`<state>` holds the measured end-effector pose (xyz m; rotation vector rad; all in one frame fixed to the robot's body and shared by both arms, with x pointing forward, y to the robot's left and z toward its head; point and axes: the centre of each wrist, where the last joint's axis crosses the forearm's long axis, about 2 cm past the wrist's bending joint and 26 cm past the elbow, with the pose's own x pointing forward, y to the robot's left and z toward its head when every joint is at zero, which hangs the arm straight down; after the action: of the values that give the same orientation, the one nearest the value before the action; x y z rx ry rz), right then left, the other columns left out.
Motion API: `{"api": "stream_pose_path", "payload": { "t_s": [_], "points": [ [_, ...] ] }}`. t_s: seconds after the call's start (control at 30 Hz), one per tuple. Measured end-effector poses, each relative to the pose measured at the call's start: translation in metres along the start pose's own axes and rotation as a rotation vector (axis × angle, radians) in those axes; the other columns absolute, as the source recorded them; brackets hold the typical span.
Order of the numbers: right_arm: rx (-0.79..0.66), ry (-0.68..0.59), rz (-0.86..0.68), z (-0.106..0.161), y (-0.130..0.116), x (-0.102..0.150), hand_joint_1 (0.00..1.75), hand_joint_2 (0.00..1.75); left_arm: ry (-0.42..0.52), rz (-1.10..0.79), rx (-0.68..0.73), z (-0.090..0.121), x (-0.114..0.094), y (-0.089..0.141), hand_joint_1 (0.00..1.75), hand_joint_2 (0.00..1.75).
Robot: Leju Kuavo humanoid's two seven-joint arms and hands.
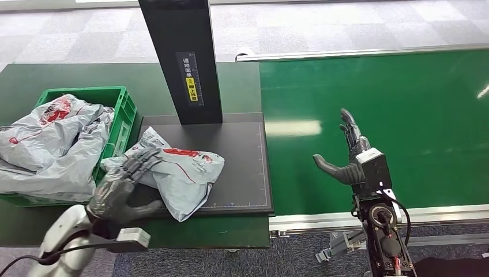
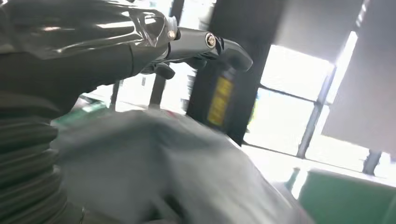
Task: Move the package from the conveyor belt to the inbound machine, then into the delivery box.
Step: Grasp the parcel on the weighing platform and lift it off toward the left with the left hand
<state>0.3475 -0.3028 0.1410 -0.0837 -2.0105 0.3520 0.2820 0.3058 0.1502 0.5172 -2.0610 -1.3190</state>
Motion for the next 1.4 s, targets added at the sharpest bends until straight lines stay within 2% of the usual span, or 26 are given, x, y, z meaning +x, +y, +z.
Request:
{"api": "stream_pose_path", "payload": {
  "t_s": [0.1,0.2,0.3,0.47,0.5,0.6,0.63,0.73,0.97,1.2,1.4],
  "points": [
    [0.005,-0.020,-0.013,-0.009,0.004,0.005,0.00,1.75,0.026,-0.058,-0.121,-0.030,0.026,-0.039,0.00,1.75],
    [0.013,-0.036,-0.027,-0.018,0.010,0.009,0.00,1.75,0.003,-0.042,-0.223,-0.044,0.040,-0.073,0.00,1.75],
    [0.015,-0.036,-0.039,-0.023,0.015,0.012,0.00,1.75,0.007,-0.055,-0.321,-0.051,0.043,-0.094,0.00,1.75],
    [0.004,-0.029,-0.043,-0.025,0.019,0.014,0.00,1.75,0.105,-0.164,-0.379,-0.063,0.045,-0.115,0.00,1.75],
    [0.006,-0.031,-0.045,-0.027,0.020,0.015,0.00,1.75,0.120,-0.169,-0.398,-0.067,0.045,-0.118,0.15,1.75],
    [0.015,-0.040,-0.052,-0.036,0.024,0.017,0.00,1.75,0.158,-0.156,-0.424,-0.077,0.046,-0.123,1.45,1.75],
    [0.018,-0.043,-0.055,-0.040,0.025,0.018,0.00,1.75,0.172,-0.151,-0.411,-0.078,0.047,-0.125,1.74,1.75],
    [0.027,-0.048,-0.067,-0.046,0.032,0.020,0.00,1.75,0.228,-0.129,-0.337,-0.074,0.052,-0.132,1.75,1.75],
    [0.062,-0.037,-0.096,-0.046,0.046,0.016,0.00,1.75,0.309,-0.043,-0.117,-0.044,0.057,-0.138,1.75,1.75],
    [0.098,-0.032,-0.094,-0.054,0.054,0.014,0.00,1.75,0.321,-0.054,0.149,-0.040,0.043,-0.112,1.75,1.75],
    [0.110,-0.030,-0.095,-0.058,0.057,0.014,0.00,1.75,0.320,-0.063,0.213,-0.041,0.039,-0.101,1.75,1.75]
  ]
}}
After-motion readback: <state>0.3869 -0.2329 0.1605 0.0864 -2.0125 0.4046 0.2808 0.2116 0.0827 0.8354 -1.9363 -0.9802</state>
